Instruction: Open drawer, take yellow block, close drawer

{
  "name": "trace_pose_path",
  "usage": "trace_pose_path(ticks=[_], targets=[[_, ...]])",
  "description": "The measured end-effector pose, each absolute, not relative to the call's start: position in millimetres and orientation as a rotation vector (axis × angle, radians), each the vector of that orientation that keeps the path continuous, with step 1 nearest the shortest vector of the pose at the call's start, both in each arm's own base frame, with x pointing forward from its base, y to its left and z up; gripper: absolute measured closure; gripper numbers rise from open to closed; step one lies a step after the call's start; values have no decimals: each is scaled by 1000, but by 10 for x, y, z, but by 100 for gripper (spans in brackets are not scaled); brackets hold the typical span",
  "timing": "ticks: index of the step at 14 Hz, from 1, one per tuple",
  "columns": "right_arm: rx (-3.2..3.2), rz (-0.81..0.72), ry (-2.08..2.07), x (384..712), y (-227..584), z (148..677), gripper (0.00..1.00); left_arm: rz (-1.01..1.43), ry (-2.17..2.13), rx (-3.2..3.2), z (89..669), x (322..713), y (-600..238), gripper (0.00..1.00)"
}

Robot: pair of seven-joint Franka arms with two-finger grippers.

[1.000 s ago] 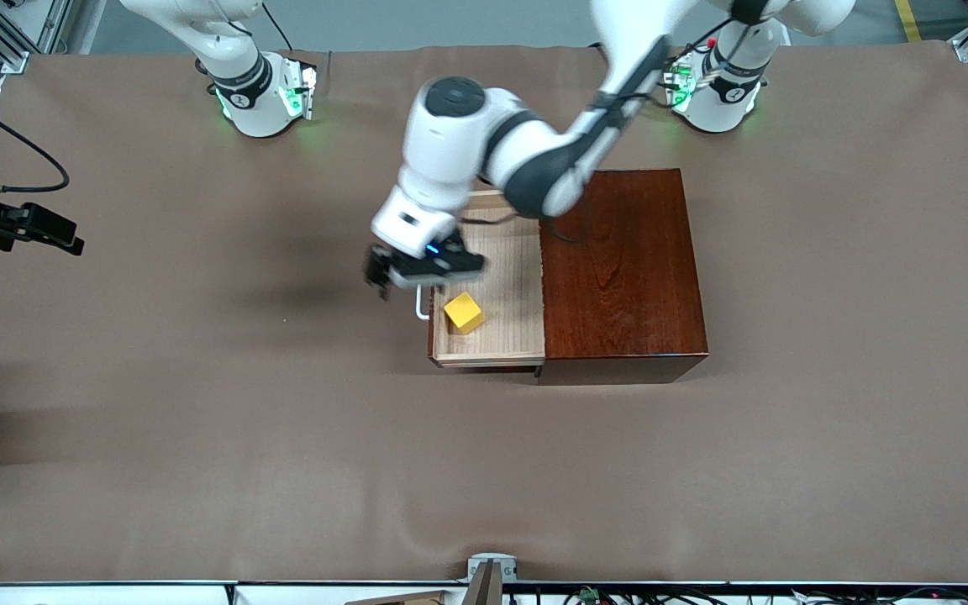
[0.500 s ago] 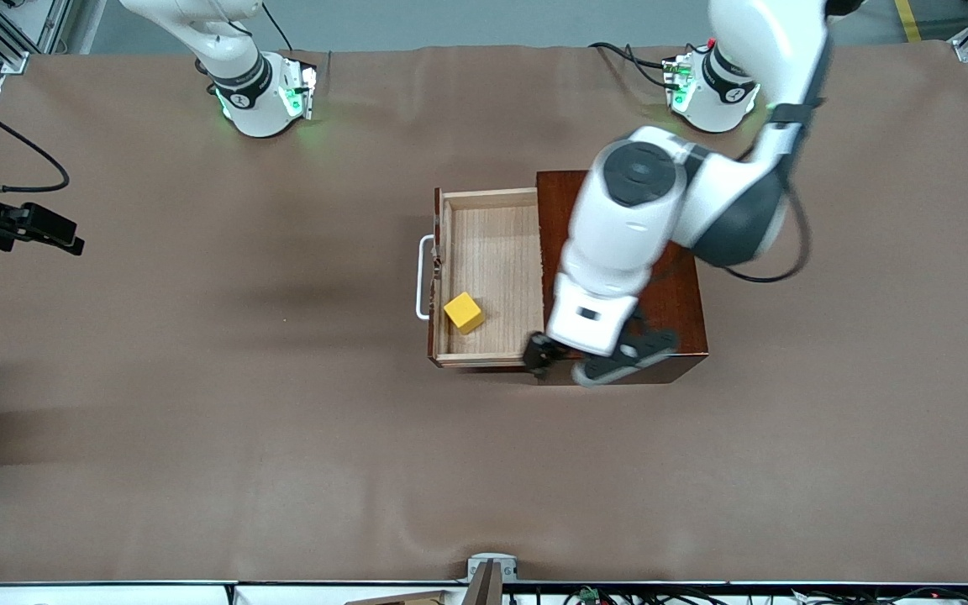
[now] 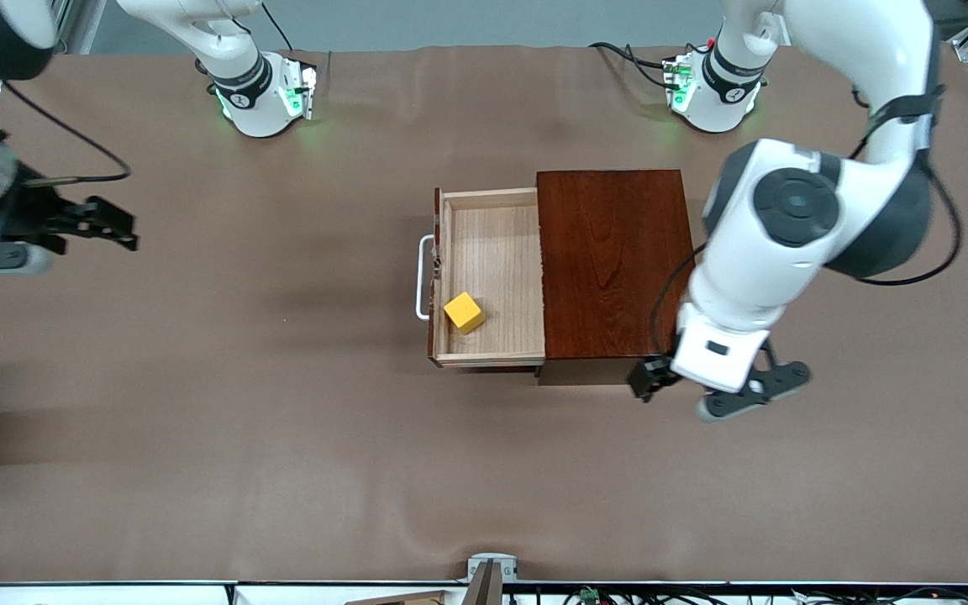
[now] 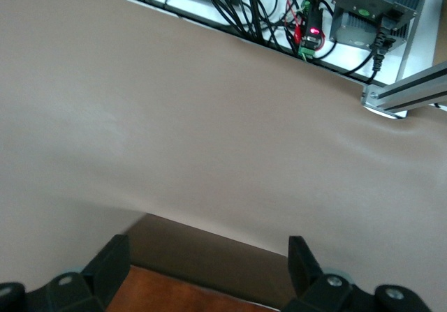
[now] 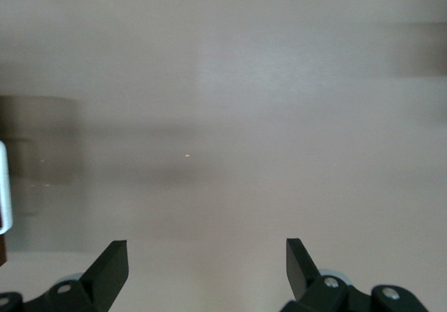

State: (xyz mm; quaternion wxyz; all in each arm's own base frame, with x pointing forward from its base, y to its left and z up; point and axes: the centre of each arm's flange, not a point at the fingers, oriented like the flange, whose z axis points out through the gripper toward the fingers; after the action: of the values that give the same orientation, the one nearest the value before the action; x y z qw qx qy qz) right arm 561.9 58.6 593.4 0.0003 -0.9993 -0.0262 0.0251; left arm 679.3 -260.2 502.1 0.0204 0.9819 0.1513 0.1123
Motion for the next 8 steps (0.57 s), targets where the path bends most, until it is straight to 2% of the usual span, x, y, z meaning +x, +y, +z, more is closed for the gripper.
trace_pose_path(ticks=[5,8], targets=[[-3148,88,-45,5516,1416,5860,0,275,336,3140,5411,6812,-1605,0],[-3150,86,-52,5465,1891,5741,0,208,265,3176,5450,6699,-1432,0]])
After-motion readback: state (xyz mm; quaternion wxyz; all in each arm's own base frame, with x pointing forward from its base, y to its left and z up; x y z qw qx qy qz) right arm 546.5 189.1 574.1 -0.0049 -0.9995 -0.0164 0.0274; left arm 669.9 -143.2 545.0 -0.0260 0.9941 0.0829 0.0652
